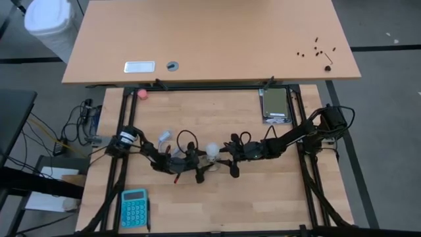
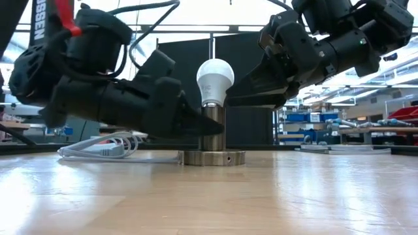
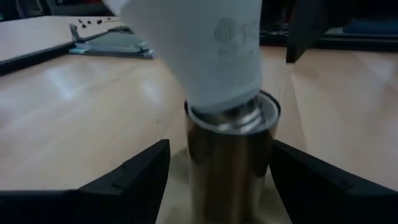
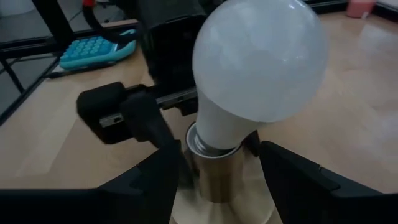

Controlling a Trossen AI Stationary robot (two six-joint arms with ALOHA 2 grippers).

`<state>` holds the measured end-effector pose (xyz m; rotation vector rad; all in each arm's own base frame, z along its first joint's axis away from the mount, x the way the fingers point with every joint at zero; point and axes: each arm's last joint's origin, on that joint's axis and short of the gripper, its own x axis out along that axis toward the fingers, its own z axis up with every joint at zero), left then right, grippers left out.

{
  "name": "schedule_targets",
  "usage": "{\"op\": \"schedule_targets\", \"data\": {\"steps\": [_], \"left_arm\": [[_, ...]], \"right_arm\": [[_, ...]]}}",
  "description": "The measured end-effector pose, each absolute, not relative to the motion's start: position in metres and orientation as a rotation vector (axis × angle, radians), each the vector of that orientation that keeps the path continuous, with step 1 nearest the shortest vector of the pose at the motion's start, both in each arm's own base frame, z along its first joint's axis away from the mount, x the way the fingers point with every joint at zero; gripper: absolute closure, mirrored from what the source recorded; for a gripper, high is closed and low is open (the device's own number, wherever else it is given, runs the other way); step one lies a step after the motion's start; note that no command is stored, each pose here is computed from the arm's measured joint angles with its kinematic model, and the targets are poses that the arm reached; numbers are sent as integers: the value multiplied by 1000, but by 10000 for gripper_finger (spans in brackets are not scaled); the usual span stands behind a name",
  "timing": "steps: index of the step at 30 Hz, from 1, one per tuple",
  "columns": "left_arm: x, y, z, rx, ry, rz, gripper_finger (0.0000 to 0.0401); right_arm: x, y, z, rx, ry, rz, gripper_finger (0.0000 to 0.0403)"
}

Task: Screw lightbulb
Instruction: Insert the lightbulb into the lamp holder

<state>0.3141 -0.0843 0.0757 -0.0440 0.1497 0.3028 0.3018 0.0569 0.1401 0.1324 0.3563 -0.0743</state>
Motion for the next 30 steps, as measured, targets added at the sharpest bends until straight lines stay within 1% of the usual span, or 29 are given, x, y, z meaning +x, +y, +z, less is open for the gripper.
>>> {"op": "schedule_targets", "data": {"steps": [9,12,17,20,23,28,30], "left_arm": [[333,-83,77,7,206,293,130],[334,-81,78,13,203,298,149],[333,-80,75,25,229,300,197],[333,-80,75,24,233,300,216],[333,-81,75,23,233,300,220],[333,-80,75,26,238,299,209],[333,-80,74,29,240,299,208]], "right_arm": [[302,57,141,130,350,-74,172],[302,57,141,130,350,-74,172],[302,57,141,130,350,-74,172],[302,57,141,127,349,-76,172],[302,57,142,124,335,-86,172],[302,57,142,125,338,-87,172],[301,56,139,116,370,-90,172]]}}
